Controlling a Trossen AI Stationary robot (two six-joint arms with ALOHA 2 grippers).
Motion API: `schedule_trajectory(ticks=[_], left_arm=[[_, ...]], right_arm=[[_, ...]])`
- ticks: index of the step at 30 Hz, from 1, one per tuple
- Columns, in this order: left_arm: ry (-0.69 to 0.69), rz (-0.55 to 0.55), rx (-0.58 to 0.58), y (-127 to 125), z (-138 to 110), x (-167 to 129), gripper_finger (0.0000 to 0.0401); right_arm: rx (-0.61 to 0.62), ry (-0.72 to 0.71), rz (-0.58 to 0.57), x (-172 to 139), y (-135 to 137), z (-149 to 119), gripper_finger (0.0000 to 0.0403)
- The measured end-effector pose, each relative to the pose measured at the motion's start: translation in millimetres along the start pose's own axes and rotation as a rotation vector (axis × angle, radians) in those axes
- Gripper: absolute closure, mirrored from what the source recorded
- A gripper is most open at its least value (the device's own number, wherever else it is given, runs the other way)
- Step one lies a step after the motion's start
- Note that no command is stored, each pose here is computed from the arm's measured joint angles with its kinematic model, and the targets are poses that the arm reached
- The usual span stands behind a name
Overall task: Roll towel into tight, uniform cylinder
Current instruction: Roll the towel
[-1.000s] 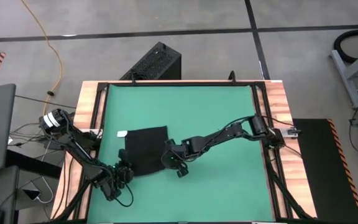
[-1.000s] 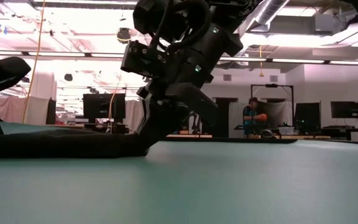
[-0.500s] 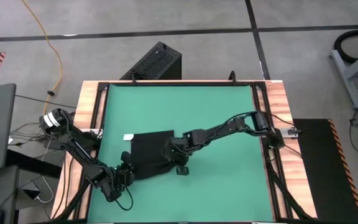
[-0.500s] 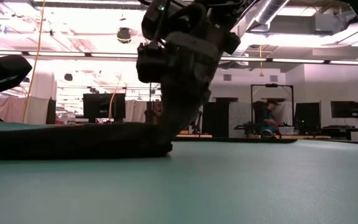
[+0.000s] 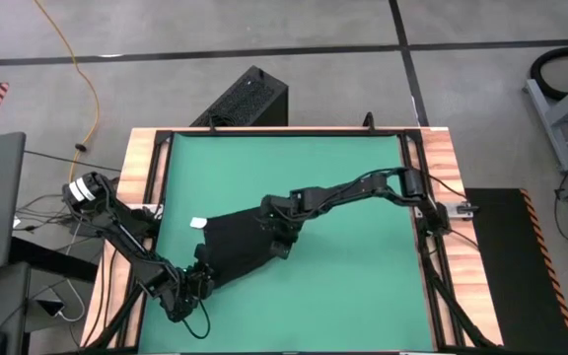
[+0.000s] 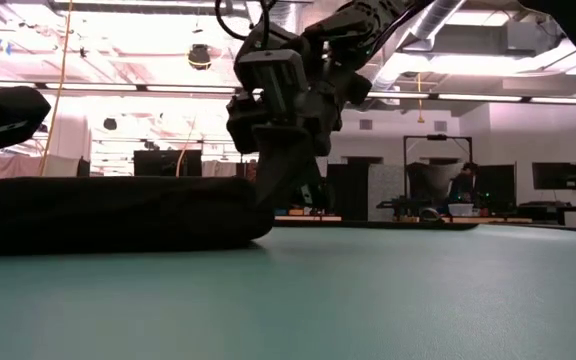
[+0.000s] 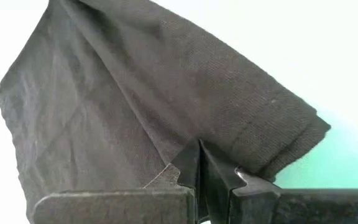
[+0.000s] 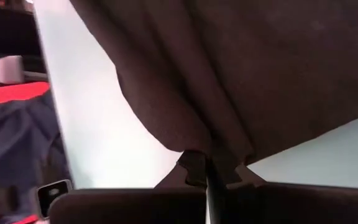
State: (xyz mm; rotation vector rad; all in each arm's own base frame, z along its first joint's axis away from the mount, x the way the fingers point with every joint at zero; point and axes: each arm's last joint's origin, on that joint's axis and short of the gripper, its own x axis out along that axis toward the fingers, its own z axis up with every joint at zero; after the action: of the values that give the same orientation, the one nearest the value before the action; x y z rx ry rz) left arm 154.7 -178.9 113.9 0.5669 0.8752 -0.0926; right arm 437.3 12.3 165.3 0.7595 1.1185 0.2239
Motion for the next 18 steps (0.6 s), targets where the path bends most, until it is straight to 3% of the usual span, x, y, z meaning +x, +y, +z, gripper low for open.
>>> schedule_trajectory(ticks=[12, 18], left_arm=[[-0.049, -0.053, 0.032, -3.1, 6.4, -0.1, 0.0401], [-0.058, -0.056, 0.05, -3.3, 7.3, -0.2, 0.0401]], right_arm=[[0.19, 0.011, 0.028, -20.1, -42.1, 16.0, 0.0398], [0.258, 0.069, 0.032, -4.8, -66.5, 14.6, 0.0398]])
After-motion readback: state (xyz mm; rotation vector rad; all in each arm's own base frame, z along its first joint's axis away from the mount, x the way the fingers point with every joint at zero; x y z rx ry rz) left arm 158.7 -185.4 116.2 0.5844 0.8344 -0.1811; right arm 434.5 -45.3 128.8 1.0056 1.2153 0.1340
